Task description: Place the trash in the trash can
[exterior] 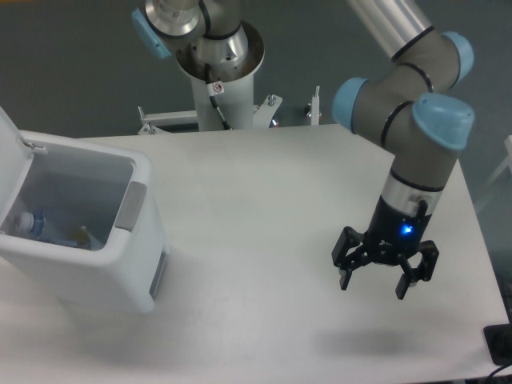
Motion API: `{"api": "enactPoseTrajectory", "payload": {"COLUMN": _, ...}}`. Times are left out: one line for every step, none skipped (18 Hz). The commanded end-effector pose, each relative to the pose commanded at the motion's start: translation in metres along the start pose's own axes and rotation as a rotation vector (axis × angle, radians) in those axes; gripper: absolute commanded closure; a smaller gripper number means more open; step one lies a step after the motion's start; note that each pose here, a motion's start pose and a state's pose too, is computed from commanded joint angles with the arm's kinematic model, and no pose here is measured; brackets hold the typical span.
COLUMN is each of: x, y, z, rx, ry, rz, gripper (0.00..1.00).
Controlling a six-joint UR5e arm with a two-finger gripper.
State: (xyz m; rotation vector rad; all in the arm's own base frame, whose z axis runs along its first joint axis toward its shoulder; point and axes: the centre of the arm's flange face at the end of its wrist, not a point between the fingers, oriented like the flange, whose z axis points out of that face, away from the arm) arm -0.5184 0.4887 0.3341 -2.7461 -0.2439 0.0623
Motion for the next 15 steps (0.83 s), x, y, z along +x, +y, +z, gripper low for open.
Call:
{"api": "enactPoseTrajectory", "payload": {"x": 0.005, "y": 0.001, "z": 0.006, "rx": -0.07, "ry": -0.014, "rz": 0.068, "gripper": 0.0}}
{"api": "enactPoseTrajectory", "payload": {"x": 0.006, "y": 0.002, "z": 0.008, "rx": -0.087, "ry": -0.021, "rz": 0.087, "gripper": 0.0}}
{"api": "enactPoseTrajectory", "payload": {"x": 0.005, "y": 0.003, "z": 0.011, "rx": -0.089, "ry": -0.022, "rz": 0.095, "gripper": 0.0}}
{"api": "enactPoseTrajectory", "payload": {"x": 0.006, "y": 0.002, "z": 0.011, "rx": -0.09, "ry": -0.024, "rz": 0.11, "gripper": 0.0}}
{"api": "enactPoseTrajectory", "payload": {"x": 0.004, "y": 0.004, "z": 0.012, "rx": -0.116, "ry": -0.038, "rz": 0.167, "gripper": 0.0}}
{"api": "enactPoseTrajectory", "payload": {"x": 0.004, "y": 0.007, "z": 0.013, "rx": -0.151, "ry": -0.05, "rz": 0.218, "gripper": 0.0}}
{"api": "enactPoseTrajectory", "payload": {"x": 0.011, "y": 0.003, "z": 0.018, "rx": -0.178, "ry": -0.055, "rz": 0.271, "gripper": 0.0}}
{"api": "enactPoseTrajectory", "payload": {"x": 0.019, "y": -0.002, "z": 0.022, "rx": -0.199, "ry": -0.064, "rz": 0.308, "gripper": 0.0}}
{"api": "enactPoseTrajectory", "payload": {"x": 0.02, "y": -0.002, "z": 0.023, "rx": -0.213, "ry": -0.07, "rz": 0.311, "gripper": 0.0}}
{"api": "enactPoseTrajectory", "payload": {"x": 0.02, "y": 0.0, "z": 0.026, "rx": -0.232, "ry": -0.076, "rz": 0.312, "gripper": 0.0}}
{"api": "enactPoseTrajectory", "payload": {"x": 0.02, "y": 0.001, "z": 0.028, "rx": -0.252, "ry": -0.086, "rz": 0.317, "gripper": 0.0}}
{"api": "enactPoseTrajectory", "payload": {"x": 0.022, "y": 0.003, "z": 0.031, "rx": -0.275, "ry": -0.094, "rz": 0.329, "gripper": 0.0}}
{"api": "enactPoseTrajectory", "payload": {"x": 0.027, "y": 0.001, "z": 0.035, "rx": -0.296, "ry": -0.1, "rz": 0.35, "gripper": 0.0}}
{"api": "enactPoseTrajectory", "payload": {"x": 0.028, "y": 0.001, "z": 0.036, "rx": -0.309, "ry": -0.105, "rz": 0.365, "gripper": 0.0}}
{"api": "enactPoseTrajectory", "payload": {"x": 0.028, "y": 0.002, "z": 0.036, "rx": -0.315, "ry": -0.105, "rz": 0.373, "gripper": 0.0}}
